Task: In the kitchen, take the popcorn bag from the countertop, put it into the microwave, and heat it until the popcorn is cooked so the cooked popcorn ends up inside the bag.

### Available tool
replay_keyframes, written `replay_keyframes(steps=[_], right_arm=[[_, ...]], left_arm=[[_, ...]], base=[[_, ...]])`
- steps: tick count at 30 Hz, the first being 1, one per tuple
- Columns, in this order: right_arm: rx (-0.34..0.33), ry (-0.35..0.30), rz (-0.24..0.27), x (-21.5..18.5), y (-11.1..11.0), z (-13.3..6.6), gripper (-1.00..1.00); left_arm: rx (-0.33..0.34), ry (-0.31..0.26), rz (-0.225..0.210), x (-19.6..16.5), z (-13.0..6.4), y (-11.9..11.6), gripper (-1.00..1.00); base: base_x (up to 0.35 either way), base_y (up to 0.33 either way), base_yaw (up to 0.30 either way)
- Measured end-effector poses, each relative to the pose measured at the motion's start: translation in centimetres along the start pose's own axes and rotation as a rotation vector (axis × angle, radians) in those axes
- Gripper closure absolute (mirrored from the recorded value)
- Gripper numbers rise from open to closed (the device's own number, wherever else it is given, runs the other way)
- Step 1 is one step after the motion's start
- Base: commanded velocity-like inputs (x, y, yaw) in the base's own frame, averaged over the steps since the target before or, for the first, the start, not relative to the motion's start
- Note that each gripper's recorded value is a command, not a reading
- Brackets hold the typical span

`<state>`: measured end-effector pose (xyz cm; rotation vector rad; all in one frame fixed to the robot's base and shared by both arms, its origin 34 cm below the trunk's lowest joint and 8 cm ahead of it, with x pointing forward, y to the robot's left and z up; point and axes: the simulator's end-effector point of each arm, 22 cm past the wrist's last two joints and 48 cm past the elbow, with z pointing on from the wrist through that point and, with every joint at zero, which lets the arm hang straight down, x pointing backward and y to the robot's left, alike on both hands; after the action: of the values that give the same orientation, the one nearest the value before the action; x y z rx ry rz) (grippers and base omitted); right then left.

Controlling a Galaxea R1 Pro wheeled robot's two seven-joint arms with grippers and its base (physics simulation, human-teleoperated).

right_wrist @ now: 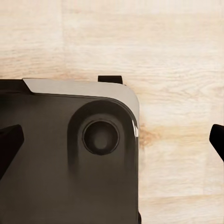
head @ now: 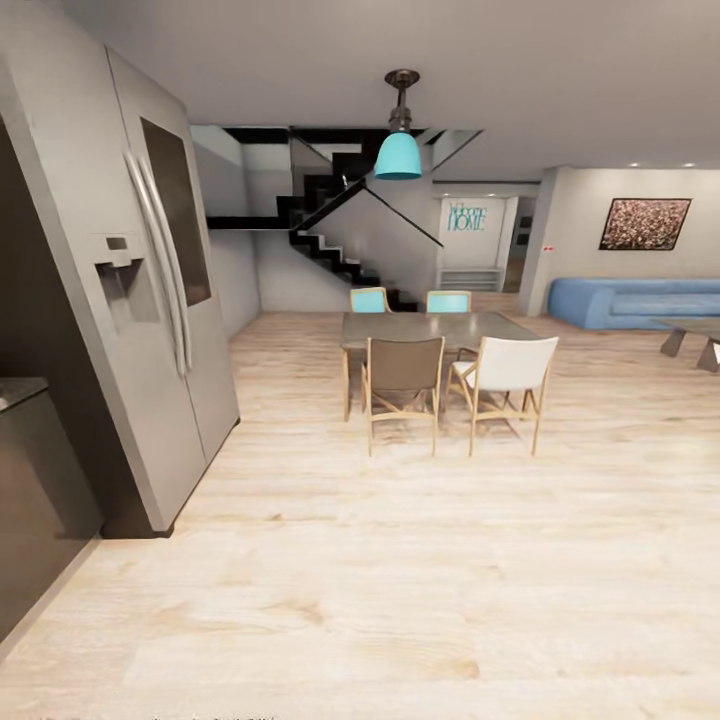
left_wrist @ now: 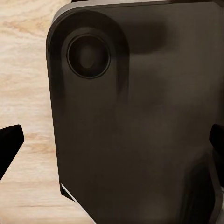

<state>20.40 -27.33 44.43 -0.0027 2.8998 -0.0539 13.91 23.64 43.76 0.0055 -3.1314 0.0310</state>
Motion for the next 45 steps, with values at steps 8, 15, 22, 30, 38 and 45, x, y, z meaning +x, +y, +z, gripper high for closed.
replay_keyframes(steps=[8,15,22,30,38,45], right_arm=[[0.000,0.000,0.000,0.01,0.03,0.00,-1.00],[0.000,0.000,0.000,0.01,0.01,0.00,-1.00],[0.000,0.000,0.000,0.01,0.01,0.00,-1.00],[0.000,0.000,0.000,0.01,0.03,0.00,-1.00],[0.000,-0.001,0.000,0.00,0.03,-0.01,-1.00],[0.000,-0.001,0.000,-0.01,0.04,-0.02,-1.00]], left_arm=[[0.000,0.005,-0.001,0.11,0.00,0.02,-1.00],[-0.004,0.024,0.000,0.53,-0.01,0.20,-1.00],[-0.005,0.019,-0.006,0.44,-0.01,0.54,-1.00],[-0.007,0.019,-0.026,0.46,-0.01,0.61,-1.00],[-0.010,0.019,-0.026,0.52,-0.02,0.75,-1.00],[-0.010,0.024,-0.026,0.63,-0.02,0.75,-1.00]], base=[[0.000,0.000,0.171],[0.000,0.000,0.170],[0.000,0.000,0.161],[0.000,0.000,0.138],[0.083,0.000,0.137],[0.327,0.000,0.138]])
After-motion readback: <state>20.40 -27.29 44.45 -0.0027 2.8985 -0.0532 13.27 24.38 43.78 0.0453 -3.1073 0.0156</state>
